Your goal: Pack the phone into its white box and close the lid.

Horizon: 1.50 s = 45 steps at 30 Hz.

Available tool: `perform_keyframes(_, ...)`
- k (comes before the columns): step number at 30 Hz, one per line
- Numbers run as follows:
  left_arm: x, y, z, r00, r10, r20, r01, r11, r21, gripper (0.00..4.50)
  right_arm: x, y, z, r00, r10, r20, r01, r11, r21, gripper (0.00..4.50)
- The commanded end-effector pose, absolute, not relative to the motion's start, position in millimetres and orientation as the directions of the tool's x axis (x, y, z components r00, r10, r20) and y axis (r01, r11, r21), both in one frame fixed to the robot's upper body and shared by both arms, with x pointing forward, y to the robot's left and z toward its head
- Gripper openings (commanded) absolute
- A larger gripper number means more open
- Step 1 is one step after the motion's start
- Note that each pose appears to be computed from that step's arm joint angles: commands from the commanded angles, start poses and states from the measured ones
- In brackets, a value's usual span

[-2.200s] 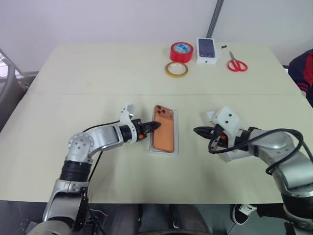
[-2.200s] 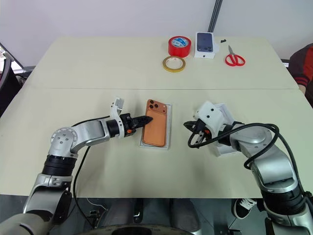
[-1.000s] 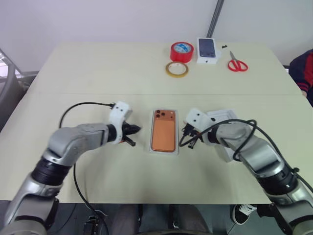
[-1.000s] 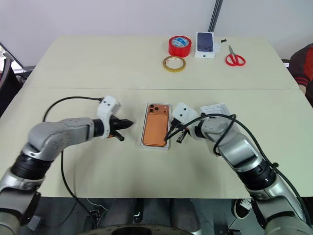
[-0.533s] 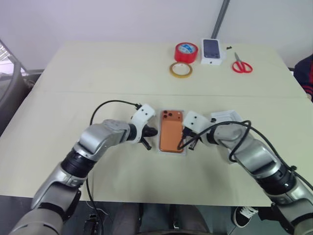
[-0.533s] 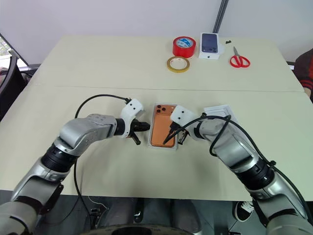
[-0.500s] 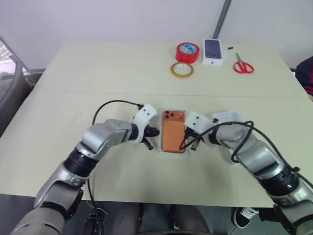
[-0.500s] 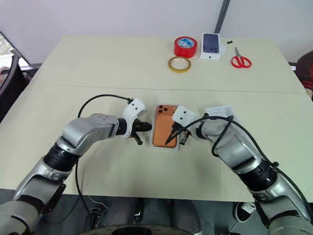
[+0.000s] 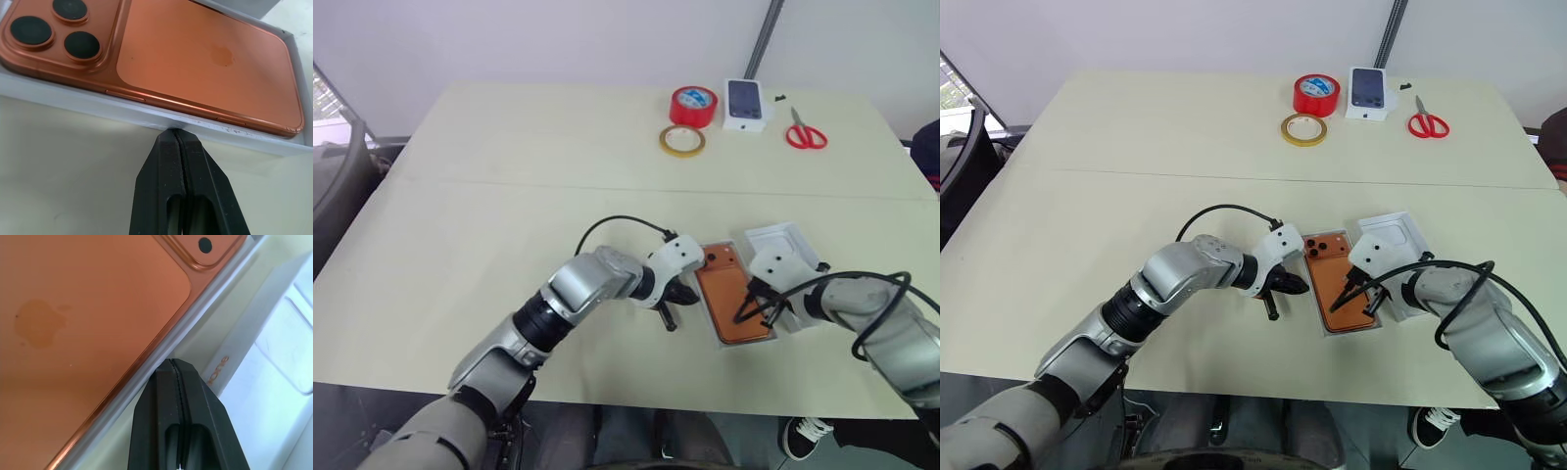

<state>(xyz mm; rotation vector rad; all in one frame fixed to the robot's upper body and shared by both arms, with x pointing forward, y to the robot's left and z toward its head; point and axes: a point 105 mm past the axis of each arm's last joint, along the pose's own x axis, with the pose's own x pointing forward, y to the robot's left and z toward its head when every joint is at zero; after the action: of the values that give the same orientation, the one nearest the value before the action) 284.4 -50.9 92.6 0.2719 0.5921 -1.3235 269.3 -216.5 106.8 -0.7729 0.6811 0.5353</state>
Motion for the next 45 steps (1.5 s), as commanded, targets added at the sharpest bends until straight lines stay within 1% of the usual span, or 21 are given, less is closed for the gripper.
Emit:
perform_keyframes(1,287,-62,105,0.129,-0.852,-0.508,0.966,0.224,-0.131,0.03,261,-200,112,0.643,0.272,-0.716,-0.71,0.564,-0.423,0.0)
perform_keyframes(4,296,-61,106,0.156,-0.849,-0.505,0.957,0.256,-0.135,0.03,261,-202,111,0.642,0.265,-0.72,-0.709,0.563,-0.425,0.0)
perform_keyframes(9,296,-61,107,0.158,-0.851,-0.501,0.956,0.259,-0.138,0.03,261,-210,113,0.648,0.244,-0.721,-0.699,0.566,-0.437,0.0)
perform_keyframes(12,294,-56,109,0.155,-0.852,-0.499,0.958,0.254,-0.135,0.03,259,-216,123,0.661,0.251,-0.707,-0.684,0.59,-0.43,0.0)
perform_keyframes(15,296,-43,114,0.17,-0.855,-0.49,0.955,0.266,-0.134,0.03,251,-225,138,0.658,0.274,-0.701,-0.676,0.625,-0.391,0.0)
perform_keyframes(18,299,-27,122,0.194,-0.863,-0.467,0.953,0.279,-0.119,0.0,243,-231,153,0.655,0.296,-0.695,-0.669,0.654,-0.352,0.82)
perform_keyframes(21,303,-9,131,0.234,-0.874,-0.426,0.955,0.289,-0.068,0.0,244,-234,162,0.677,0.297,-0.674,-0.626,0.713,-0.314,2.31)
perform_keyframes(23,304,1,137,0.253,-0.885,-0.392,0.958,0.285,-0.025,0.0,244,-235,161,0.672,0.294,-0.68,-0.606,0.747,-0.275,3.32)
perform_keyframes(25,303,9,148,0.267,-0.912,-0.312,0.962,0.269,0.036,0.0,248,-242,156,0.669,0.257,-0.697,-0.561,0.79,-0.247,3.32)
perform_keyframes(28,300,25,153,0.266,-0.928,-0.26,0.963,0.247,0.106,0.0,258,-249,148,0.674,0.217,-0.706,-0.495,0.842,-0.215,3.32)
perform_keyframes(33,288,43,154,0.235,-0.946,-0.225,0.964,0.197,0.18,0.0,273,-249,136,0.664,0.192,-0.722,-0.459,0.867,-0.192,3.32)
perform_keyframes(36,280,51,151,0.214,-0.948,-0.236,0.962,0.162,0.22,0.0,281,-245,130,0.656,0.187,-0.731,-0.456,0.87,-0.187,3.32)
perform_keyframes(39,274,56,147,0.195,-0.948,-0.25,0.965,0.14,0.224,0.0,293,-247,126,0.668,0.144,-0.73,-0.408,0.892,-0.197,3.32)
perform_keyframes(42,273,57,145,0.213,-0.947,-0.239,0.962,0.161,0.22,0.0,299,-247,125,0.671,0.128,-0.731,-0.386,0.901,-0.197,2.48)
perform_keyframes(45,270,56,145,0.211,-0.952,-0.223,0.963,0.163,0.213,0.0,300,-243,128,0.671,0.14,-0.728,-0.374,0.912,-0.169,1.02)
